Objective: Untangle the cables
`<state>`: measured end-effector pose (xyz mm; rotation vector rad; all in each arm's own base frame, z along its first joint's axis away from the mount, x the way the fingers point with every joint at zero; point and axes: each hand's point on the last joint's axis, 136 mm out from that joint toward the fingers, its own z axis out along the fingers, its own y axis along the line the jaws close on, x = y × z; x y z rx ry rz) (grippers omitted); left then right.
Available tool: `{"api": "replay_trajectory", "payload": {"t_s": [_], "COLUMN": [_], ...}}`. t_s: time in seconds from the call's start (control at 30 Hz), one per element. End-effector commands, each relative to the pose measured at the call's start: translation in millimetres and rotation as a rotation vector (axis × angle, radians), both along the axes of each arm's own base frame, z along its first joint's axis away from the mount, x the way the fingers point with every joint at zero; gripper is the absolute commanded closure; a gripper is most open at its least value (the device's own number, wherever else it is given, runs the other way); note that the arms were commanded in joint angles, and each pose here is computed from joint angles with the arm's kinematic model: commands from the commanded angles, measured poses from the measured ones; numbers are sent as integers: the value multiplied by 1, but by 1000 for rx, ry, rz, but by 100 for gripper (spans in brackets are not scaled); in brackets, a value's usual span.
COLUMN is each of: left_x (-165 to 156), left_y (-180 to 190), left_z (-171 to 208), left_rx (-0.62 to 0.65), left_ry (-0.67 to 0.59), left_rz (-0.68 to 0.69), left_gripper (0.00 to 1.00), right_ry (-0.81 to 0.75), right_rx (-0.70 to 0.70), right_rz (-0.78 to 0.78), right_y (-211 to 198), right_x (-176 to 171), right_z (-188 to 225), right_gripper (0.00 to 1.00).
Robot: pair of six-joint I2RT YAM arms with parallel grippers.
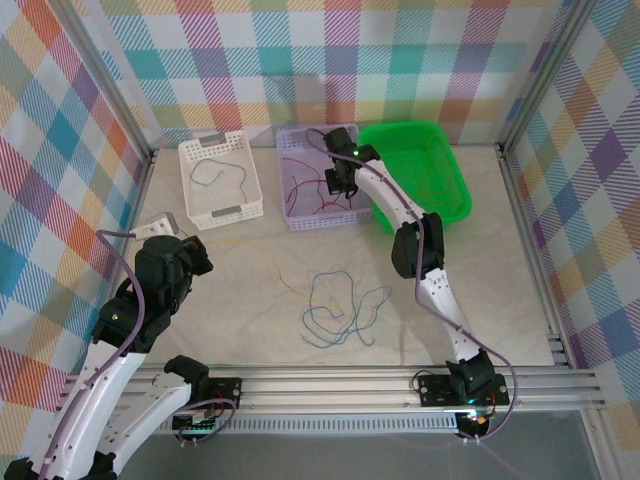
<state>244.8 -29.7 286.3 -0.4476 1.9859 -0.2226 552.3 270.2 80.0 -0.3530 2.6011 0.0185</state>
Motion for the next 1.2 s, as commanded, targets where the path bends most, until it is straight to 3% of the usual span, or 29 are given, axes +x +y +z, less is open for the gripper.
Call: {"api": "replay_trajectory", "payload": {"t_s": [0.0, 0.23, 0.6, 0.87, 1.0, 1.17], "left_x": [1, 2, 3, 4, 5, 9], "left_y": [-2, -3, -3, -4, -8, -22], "left_z": [2, 1, -1, -2, -1, 3], "left_rx": [9, 9, 9, 11, -1, -49], "left_ry": [-18, -14, -11, -6, 3, 18], "left_rz": [-18, -19, -21, -26, -40, -90], "left_gripper": [100, 100, 100, 100, 100, 100], "right_ry": [38, 35, -64, -188, -186, -55], "right_rx": [-30, -9, 45, 131, 254, 549], "right_rz": [41, 58, 58, 74, 173, 544], "right_y": [-3, 0, 2, 4, 19, 80], "right_x": [-8, -12, -9, -14, -39, -125], "right_z": [-3, 11, 69, 145, 184, 207], "right_gripper": [100, 90, 58, 42, 38, 31]}}
